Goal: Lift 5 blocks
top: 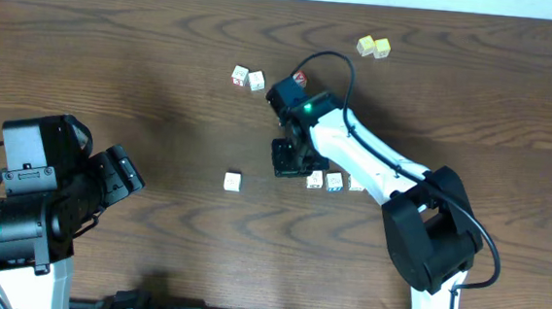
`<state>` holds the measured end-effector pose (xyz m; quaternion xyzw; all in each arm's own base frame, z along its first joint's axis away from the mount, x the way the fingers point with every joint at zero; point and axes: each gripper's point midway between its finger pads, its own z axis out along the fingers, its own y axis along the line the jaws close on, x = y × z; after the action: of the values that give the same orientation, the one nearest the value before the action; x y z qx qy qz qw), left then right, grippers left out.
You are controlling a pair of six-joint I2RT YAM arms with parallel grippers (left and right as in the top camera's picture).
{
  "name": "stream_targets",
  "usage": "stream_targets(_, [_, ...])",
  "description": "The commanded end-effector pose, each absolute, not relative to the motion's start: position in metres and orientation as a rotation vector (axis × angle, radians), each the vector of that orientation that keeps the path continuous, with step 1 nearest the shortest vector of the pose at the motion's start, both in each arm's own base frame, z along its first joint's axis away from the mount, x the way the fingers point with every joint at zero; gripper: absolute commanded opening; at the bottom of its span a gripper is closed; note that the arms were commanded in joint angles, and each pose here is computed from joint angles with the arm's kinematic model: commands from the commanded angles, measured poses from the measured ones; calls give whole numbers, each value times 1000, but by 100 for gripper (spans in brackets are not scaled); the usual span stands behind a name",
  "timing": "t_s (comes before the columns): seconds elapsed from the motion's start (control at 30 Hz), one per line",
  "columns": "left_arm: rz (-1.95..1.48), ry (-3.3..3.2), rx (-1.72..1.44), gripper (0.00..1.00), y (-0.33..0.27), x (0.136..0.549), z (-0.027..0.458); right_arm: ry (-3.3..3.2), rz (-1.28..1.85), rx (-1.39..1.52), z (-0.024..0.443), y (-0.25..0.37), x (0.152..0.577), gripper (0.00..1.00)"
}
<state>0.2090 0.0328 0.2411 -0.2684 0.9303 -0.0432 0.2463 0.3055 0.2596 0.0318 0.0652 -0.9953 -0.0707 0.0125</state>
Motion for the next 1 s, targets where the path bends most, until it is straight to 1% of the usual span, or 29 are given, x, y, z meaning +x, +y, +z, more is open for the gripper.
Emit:
stream_targets(0.0, [-102,2527,-743,86,35,209,244,-3121,-107,81,19,246,303,1])
stream_targets(0.37, [-102,2527,-743,86,35,209,244,-3179,74,-50,15,225,311,1])
stream_targets(0.97, [-102,2527,-743,86,35,209,244,-3179,146,-129,14,212,311,1])
